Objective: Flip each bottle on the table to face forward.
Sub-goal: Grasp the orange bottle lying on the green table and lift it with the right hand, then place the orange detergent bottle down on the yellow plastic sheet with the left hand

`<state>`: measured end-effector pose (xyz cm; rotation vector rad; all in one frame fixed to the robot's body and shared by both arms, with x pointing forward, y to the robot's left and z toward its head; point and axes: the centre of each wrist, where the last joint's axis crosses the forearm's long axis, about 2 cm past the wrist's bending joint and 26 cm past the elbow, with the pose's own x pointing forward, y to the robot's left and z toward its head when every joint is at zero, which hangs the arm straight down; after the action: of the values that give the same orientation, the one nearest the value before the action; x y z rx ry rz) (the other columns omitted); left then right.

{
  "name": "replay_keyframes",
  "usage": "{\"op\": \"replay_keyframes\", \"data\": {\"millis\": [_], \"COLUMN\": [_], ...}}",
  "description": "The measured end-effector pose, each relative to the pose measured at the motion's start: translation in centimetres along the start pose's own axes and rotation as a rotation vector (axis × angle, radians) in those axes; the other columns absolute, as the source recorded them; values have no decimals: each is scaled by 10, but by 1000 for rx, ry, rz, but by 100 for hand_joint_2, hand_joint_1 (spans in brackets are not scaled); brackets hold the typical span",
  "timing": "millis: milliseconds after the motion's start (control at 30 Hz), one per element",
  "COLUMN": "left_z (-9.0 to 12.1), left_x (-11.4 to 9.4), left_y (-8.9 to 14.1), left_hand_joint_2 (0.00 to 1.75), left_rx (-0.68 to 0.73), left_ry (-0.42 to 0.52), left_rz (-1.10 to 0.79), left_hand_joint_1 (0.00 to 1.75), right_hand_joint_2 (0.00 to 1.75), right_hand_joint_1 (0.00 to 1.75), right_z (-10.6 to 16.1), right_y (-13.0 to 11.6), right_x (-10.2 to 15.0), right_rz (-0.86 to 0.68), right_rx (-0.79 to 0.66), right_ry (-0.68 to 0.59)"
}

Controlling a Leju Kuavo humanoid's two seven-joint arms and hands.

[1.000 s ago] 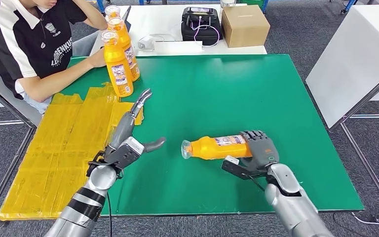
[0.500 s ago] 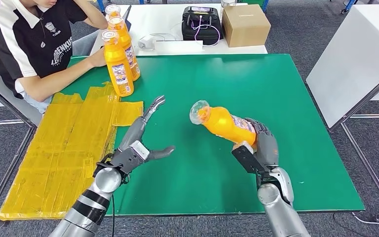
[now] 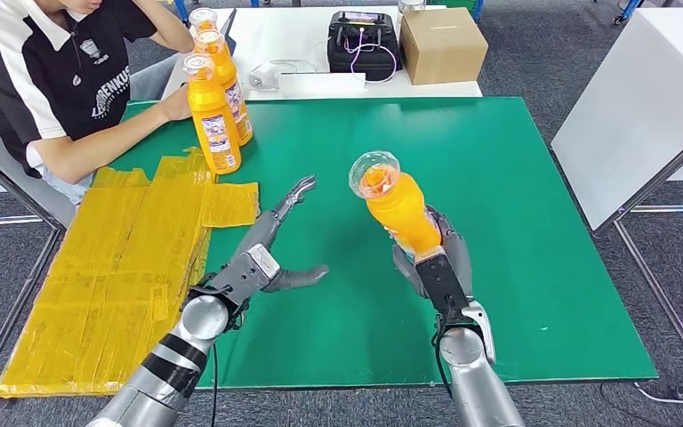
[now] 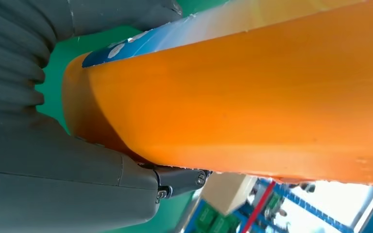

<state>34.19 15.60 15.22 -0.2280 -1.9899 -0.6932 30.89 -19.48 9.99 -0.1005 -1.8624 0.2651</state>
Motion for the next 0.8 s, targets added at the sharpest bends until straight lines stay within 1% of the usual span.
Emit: {"op": "replay_keyframes", "data": {"millis": [133,267,400,533,633,800], "left_z": [-7,-18,-24,-26,-24,-21], "left_x": [-1,-2,-2,-4,-6,-10], "left_y": [0,0,-1,-2,-2,0], "left_hand_joint_2": [175,175,175,175,175,175], "left_rx": [-38,-51,-59,-68,-63,-50], "left_ry": [1,1,7,12,18,29], "left_rz": [127,215,264,318,336,347], "left_hand_joint_1": [0,0,0,0,0,0], "right_hand_joint_2": [175,175,175,175,175,175], "right_hand_joint_1": [175,175,175,175,175,175], "right_z": [-4,-10,-14,-14,-13,-15], "right_y": [21,50,79,100,109,115], "right_x": [9,22,33,40,42,43], "right_rz": [-169,-248,-277,-286,-275,-246], "right_rx": [104,199,290,368,413,459], "right_ry": [-32,-60,-71,-74,-77,-80]}}
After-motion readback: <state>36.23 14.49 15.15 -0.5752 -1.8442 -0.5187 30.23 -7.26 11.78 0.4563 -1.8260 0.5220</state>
